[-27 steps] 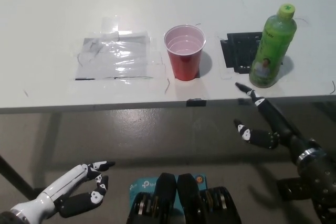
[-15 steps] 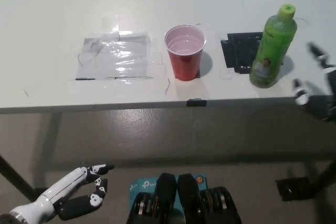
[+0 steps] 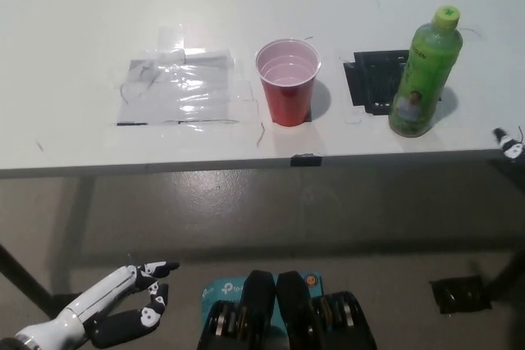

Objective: The robot uses its right hand to pick up a bottle kept in the middle of the desk and tilt it into a cup kept next to it to pour water out

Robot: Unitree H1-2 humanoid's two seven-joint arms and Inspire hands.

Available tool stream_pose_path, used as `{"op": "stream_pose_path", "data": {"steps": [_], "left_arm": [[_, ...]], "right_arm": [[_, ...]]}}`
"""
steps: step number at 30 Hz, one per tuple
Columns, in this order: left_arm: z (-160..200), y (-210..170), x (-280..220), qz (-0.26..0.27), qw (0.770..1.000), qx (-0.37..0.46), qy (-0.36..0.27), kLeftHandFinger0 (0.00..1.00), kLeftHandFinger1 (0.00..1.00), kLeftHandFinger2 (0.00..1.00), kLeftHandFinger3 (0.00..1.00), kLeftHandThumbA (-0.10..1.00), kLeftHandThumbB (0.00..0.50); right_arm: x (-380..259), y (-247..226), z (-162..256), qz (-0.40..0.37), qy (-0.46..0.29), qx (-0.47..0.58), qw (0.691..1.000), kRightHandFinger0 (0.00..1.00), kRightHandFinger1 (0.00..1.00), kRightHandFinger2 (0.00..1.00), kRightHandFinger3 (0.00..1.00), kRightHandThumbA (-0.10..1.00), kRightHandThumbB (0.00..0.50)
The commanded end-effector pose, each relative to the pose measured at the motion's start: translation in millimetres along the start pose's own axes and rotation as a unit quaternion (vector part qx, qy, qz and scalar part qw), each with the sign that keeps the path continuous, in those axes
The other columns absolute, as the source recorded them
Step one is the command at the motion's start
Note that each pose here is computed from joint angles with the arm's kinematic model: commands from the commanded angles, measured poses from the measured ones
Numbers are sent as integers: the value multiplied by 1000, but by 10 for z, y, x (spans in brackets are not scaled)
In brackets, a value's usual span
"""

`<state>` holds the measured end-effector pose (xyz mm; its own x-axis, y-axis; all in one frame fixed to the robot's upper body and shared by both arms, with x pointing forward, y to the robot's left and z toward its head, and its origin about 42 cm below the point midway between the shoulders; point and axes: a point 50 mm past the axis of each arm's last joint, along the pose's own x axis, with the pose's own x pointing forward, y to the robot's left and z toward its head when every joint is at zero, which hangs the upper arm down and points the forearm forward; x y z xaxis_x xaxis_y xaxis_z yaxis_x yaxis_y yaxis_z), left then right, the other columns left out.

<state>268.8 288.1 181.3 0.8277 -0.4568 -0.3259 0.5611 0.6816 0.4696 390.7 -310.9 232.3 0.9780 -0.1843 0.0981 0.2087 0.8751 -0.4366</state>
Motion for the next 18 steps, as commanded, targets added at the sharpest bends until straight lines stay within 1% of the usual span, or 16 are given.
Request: {"op": "stream_pose_path", "data": {"steps": [1, 2, 5, 6, 8, 9, 10, 12, 16, 18], "left_arm": [[38, -14, -63, -4, 1000, 6, -4, 993, 1000, 1000, 1000, 973, 291], [41, -9, -60, -5, 1000, 8, -3, 994, 1000, 1000, 1000, 976, 296], [45, -8, -60, -4, 1000, 7, -4, 994, 1000, 1000, 1000, 979, 296], [43, -8, -54, -3, 1000, 4, -2, 995, 1000, 1000, 1000, 976, 309], [44, -5, -52, -3, 1000, 5, 0, 1000, 1000, 1000, 1000, 987, 316], [44, -4, -55, -4, 1000, 7, 1, 1000, 1000, 1000, 1000, 992, 307], [46, -3, -58, -4, 1000, 6, 2, 1000, 1000, 1000, 1000, 991, 309], [46, -2, -62, -5, 1000, 6, 2, 1000, 1000, 1000, 1000, 986, 294], [51, -1, -67, -6, 1000, 9, 3, 1000, 1000, 1000, 1000, 988, 311], [39, 1, -63, -8, 1000, 6, 3, 1000, 1000, 1000, 1000, 987, 311]], "right_arm": [[202, -56, 225, 8, 5, -42, 999, 1000, 1000, 1000, 1000, 896, 469], [265, 8, 303, 16, -2, -39, 999, 1000, 1000, 1000, 1000, 909, 500], [359, 92, 413, 30, -10, -33, 999, 1000, 1000, 1000, 1000, 916, 500], [423, 129, 458, 40, -11, -33, 999, 1000, 1000, 1000, 1000, 934, 500], [505, 172, 508, 52, -14, -44, 998, 1000, 1000, 1000, 1000, 961, 500], [554, 197, 529, 60, -15, -53, 997, 1000, 1000, 1000, 1000, 977, 500], [579, 211, 552, 65, -15, -65, 996, 1000, 1000, 1000, 1000, 981, 500], [605, 228, 586, 72, -18, -79, 994, 1000, 1000, 1000, 1000, 981, 500], [659, 242, 587, 73, -17, -103, 992, 1000, 1000, 1000, 1000, 966, 500], [701, 256, 543, 73, -8, -101, 992, 1000, 1000, 1000, 1000, 953, 500]]}}
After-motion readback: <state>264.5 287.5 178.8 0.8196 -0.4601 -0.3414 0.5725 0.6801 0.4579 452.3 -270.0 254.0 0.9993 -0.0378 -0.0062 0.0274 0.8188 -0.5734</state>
